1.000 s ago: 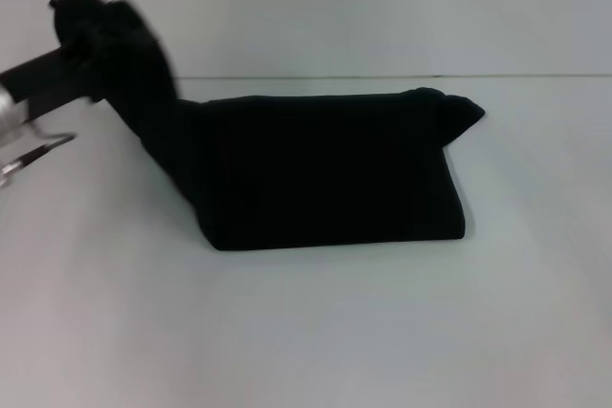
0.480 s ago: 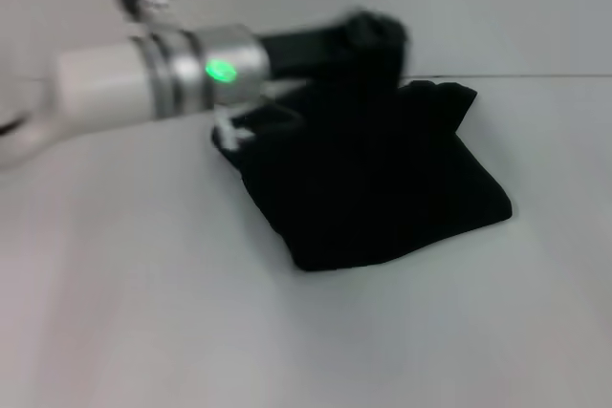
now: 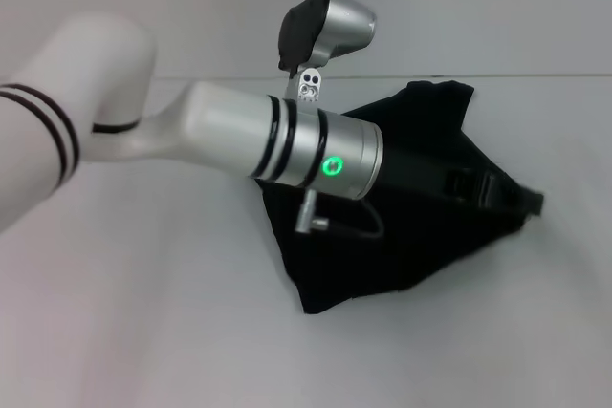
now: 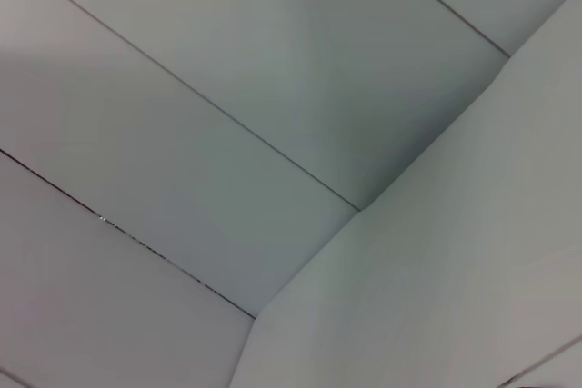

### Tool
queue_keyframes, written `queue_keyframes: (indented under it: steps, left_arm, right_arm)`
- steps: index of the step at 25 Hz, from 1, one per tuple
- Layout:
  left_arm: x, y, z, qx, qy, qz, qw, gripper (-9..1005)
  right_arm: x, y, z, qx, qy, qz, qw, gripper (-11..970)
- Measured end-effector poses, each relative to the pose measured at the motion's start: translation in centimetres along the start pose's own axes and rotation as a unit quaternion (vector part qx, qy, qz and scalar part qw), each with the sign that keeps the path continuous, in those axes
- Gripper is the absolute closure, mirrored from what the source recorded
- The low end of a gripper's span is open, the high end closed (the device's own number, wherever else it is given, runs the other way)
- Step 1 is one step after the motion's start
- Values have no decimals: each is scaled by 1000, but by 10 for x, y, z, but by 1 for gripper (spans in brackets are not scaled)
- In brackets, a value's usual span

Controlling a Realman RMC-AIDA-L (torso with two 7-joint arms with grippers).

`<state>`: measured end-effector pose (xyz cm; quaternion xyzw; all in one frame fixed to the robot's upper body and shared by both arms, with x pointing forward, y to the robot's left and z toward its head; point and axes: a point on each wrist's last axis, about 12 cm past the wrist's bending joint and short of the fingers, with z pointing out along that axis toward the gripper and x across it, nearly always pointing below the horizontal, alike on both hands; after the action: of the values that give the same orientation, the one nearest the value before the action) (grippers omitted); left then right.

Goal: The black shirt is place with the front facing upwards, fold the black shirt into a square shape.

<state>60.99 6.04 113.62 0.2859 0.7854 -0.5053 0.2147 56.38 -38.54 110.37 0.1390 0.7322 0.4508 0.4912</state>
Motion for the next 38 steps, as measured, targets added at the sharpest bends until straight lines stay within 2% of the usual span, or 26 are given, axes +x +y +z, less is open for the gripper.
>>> queue_keyframes:
  steps: [3, 6, 8, 11, 15, 18, 22, 24, 27, 30, 34, 38]
  left_arm:
    - [2, -7, -22, 42, 16, 17, 999, 794]
    - [3, -3, -60, 62, -18, -5, 998, 693]
    - [7, 8, -92, 56, -67, -42, 995, 615]
    - [22, 32, -143, 34, -150, -119, 981, 498]
    - [45, 49, -185, 6, -202, -178, 963, 362]
    - [53, 53, -198, -1, -228, -187, 955, 254]
    - [57, 55, -204, -7, -238, -182, 954, 95]
    - [58, 55, -204, -7, -238, -180, 954, 95]
    - [58, 55, -203, -8, -239, -177, 955, 94]
    - [57, 55, -202, -9, -240, -174, 955, 94]
    - [57, 55, -200, -8, -244, -172, 954, 95]
    - [57, 56, -199, -10, -251, -170, 953, 95]
  right_arm:
    - [0, 2, 5, -3, 7, -4, 1000, 261]
    - [-1, 5, 10, -5, 29, -6, 1000, 261]
    - [-2, 9, 16, -2, 65, -5, 998, 261]
    - [-5, 13, 22, 16, 134, -4, 991, 261]
    - [-22, 21, 31, 79, 250, 5, 965, 260]
    - [-38, 31, 41, 135, 323, -11, 937, 260]
    - [-49, 51, 59, 172, 367, -48, 913, 260]
    - [-48, 58, 70, 182, 380, -61, 905, 260]
    - [-36, 66, 93, 193, 394, -80, 895, 260]
    - [-11, 67, 117, 203, 398, -98, 889, 260]
    - [10, 69, 136, 210, 394, -117, 887, 260]
    - [22, 69, 147, 223, 384, -136, 885, 260]
